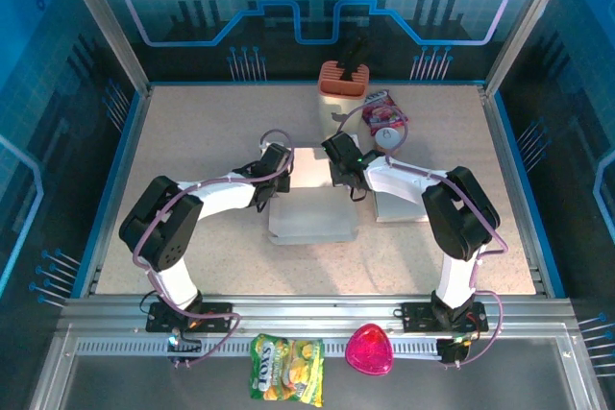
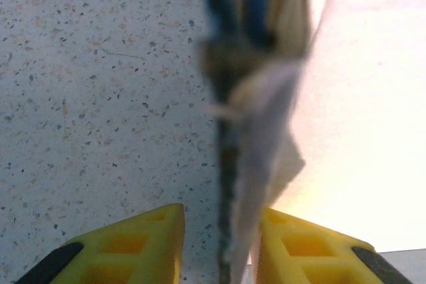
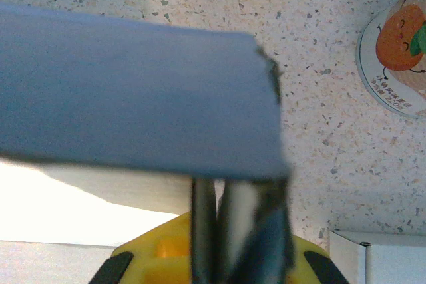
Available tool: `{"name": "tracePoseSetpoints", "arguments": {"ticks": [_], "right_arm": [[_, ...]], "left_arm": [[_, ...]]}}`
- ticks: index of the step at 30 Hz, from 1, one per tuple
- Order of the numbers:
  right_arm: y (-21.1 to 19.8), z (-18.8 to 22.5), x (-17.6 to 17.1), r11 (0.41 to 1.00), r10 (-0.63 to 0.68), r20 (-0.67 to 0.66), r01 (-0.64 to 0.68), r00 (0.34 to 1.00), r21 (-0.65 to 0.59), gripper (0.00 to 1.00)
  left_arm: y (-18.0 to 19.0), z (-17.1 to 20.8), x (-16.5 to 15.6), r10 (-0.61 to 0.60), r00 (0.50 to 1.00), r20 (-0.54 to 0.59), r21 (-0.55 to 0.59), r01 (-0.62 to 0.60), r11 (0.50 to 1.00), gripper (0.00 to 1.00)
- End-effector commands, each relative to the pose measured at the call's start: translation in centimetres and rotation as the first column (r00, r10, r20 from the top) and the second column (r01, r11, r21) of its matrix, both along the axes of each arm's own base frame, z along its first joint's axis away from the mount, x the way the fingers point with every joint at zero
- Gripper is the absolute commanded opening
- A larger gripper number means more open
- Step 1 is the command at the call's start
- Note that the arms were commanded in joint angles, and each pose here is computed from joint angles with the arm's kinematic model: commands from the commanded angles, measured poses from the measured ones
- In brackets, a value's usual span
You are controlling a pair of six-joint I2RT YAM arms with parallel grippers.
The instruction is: Fold the paper box
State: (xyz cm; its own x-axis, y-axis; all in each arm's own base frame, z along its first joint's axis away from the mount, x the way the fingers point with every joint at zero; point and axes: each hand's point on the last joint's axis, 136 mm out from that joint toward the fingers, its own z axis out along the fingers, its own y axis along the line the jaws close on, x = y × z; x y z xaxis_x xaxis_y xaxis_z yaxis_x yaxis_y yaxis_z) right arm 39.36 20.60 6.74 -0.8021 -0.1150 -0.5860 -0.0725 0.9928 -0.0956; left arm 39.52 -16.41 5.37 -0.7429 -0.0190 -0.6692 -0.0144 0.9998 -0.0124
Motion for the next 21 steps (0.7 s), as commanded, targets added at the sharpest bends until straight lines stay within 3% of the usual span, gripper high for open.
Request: {"name": "tracePoseSetpoints", "arguments": {"ticks": [1,9,15,20,21], "right_arm": [[0.8,-1.4,-0.6,0.998,0.052,-0.057,-0.053,0.997,-0.018,0.0],[1.1,-1.2,-0.5,0.998,0.054,-0.056,-0.055,0.997,-0.011,0.0],[1.2,-1.3,-0.5,0.998,0.056,-0.058,-0.057,0.997,-0.012,0.0],[1.2,-1.2,-0.5,0.998,0.06,-0.057,-0.061,0.997,-0.013,0.0],[1.2,-1.2,-0.5,0.998,0.061,-0.057,-0.062,0.997,-0.013,0.0]], "left_arm": [[-0.3,1.9,0.7,-0.019,0.998,0.06,-0.013,0.02,1.0,0.3],[1.4,0.4,0.2,0.101,0.995,0.025,0.061,-0.102,0.993,0.0],[2.8,-1.0,-1.4,0.252,0.967,0.026,0.1,-0.254,0.962,0.0],[1.9,-0.4,-1.1,0.22,0.975,0.026,0.098,-0.221,0.97,0.0],[1.6,0.2,-0.9,0.203,0.978,0.037,0.086,-0.206,0.975,0.05]]}}
